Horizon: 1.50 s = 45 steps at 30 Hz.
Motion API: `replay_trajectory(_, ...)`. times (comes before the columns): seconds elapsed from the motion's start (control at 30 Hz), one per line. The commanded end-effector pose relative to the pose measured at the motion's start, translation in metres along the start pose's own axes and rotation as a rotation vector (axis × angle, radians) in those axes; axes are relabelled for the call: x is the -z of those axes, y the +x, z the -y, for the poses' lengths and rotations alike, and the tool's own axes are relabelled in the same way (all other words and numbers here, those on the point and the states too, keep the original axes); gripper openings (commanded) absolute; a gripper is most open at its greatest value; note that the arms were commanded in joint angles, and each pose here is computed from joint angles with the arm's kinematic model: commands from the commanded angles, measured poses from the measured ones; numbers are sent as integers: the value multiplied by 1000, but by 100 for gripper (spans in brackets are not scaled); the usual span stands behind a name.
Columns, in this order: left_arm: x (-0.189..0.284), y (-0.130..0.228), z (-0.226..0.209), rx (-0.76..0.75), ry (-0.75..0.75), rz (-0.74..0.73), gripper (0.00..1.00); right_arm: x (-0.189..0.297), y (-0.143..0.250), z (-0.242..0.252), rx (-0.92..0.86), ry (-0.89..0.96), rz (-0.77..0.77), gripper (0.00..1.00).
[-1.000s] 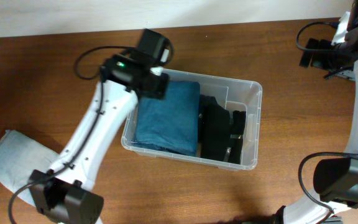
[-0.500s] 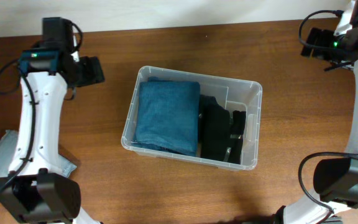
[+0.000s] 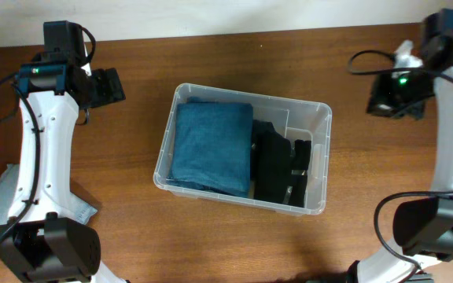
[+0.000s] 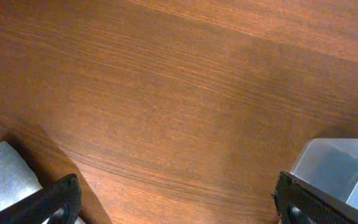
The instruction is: Pack container
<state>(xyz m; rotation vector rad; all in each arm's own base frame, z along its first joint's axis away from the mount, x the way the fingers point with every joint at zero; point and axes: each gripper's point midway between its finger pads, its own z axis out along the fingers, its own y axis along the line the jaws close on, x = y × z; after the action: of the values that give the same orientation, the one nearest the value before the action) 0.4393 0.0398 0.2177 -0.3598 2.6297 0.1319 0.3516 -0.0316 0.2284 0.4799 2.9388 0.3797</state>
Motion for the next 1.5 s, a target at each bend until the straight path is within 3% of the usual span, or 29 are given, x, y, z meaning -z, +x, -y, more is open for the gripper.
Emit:
replay_trajectory(0.0,11,-6,-6,9,-12,31,99,-26,16,-21,68,-14,-87,4)
replay_trajectory(0.03,11,-6,-6,8,-12,29,99,-34,20,-24,80,-14,-104,4)
replay_trajectory(0.1,11,-6,-6,8,-12,29,99,-49,24,-28,80,-11,-124,18)
replay_trajectory(0.13,11,-6,-6,8,-12,29,99,-60,26,-28,81,-10,-135,33)
replay_trajectory(0.33,11,-6,-6,8,-12,29,99,-102,29,-18,81,-8,-146,44)
replay_trajectory(0.53,11,-6,-6,8,-12,29,99,-126,23,-14,92,-19,-110,43)
replay_trajectory(0.7,11,-6,-6,9,-12,29,99,-130,19,-14,97,-23,-91,26)
replay_trajectory(0.97,11,-6,-6,8,-12,29,99,-134,13,-32,192,-41,-52,22)
replay_trajectory(1.1,11,-6,-6,8,-12,29,99,-139,11,-57,283,-55,-19,11)
replay_trajectory(1.47,11,-5,-6,8,-12,29,99,-142,-8,-100,392,-113,108,10)
